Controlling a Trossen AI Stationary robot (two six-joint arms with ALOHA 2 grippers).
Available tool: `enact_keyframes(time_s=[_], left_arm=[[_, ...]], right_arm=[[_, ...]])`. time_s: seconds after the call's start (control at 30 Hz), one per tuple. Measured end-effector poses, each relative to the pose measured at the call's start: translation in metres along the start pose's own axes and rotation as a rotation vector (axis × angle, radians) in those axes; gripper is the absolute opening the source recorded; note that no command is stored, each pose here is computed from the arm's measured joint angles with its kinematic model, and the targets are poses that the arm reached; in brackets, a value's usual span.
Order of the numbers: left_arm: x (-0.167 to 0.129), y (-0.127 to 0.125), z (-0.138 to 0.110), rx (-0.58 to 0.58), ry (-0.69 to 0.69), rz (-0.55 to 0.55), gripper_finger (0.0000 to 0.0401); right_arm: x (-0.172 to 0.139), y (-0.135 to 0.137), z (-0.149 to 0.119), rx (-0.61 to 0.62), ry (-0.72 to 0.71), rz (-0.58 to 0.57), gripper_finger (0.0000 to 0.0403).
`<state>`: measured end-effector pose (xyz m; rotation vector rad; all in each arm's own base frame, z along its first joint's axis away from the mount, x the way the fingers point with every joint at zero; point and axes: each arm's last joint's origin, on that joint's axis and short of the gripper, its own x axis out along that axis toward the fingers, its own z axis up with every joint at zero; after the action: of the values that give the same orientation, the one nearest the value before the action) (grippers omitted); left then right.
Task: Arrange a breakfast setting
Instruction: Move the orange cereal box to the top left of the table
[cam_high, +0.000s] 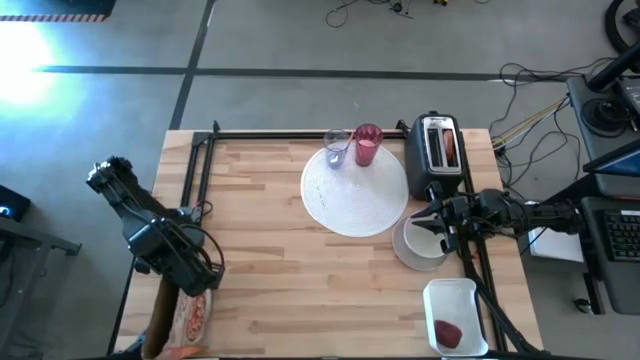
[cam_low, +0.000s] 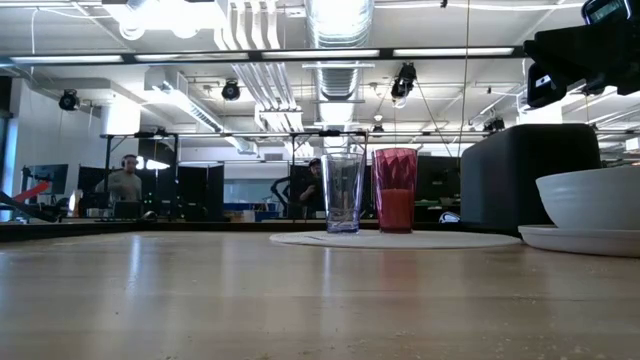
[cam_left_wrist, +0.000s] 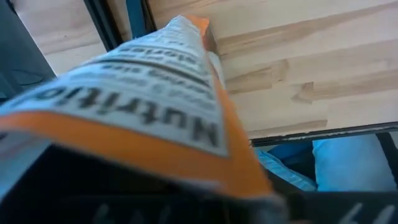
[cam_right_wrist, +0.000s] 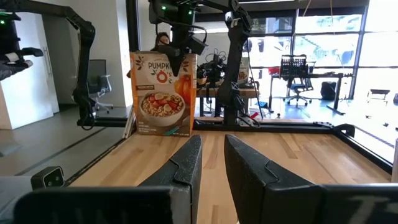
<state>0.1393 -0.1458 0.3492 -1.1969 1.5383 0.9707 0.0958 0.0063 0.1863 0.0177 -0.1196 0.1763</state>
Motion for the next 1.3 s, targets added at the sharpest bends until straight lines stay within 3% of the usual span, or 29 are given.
enact_keyframes(time_s=[0.27, 0.53, 1.03, 1.3], left_arm=[[-0.006, 0.004, 0.006, 0.011, -0.043, -0.064, 0.0], [-0.021, 0.005, 0.029, 0.04, -0.069, -0.154, 0.0], [-0.051, -0.001, 0.113, 0.106, -0.198, -0.271, 0.0], [-0.06, 0.008, 0.16, 0.015, -0.293, -0.262, 0.0]], right_arm=[[0.0, 0.0, 0.0, 0.0, 0.0, 0.0, 0.0059], [0.0, 0.0, 0.0, 0.0, 0.0, 0.0, 0.0059], [0.0, 0.0, 0.0, 0.0, 0.0, 0.0, 0.0059], [0.0, 0.0, 0.0, 0.0, -0.001, 0.0, 0.0059]])
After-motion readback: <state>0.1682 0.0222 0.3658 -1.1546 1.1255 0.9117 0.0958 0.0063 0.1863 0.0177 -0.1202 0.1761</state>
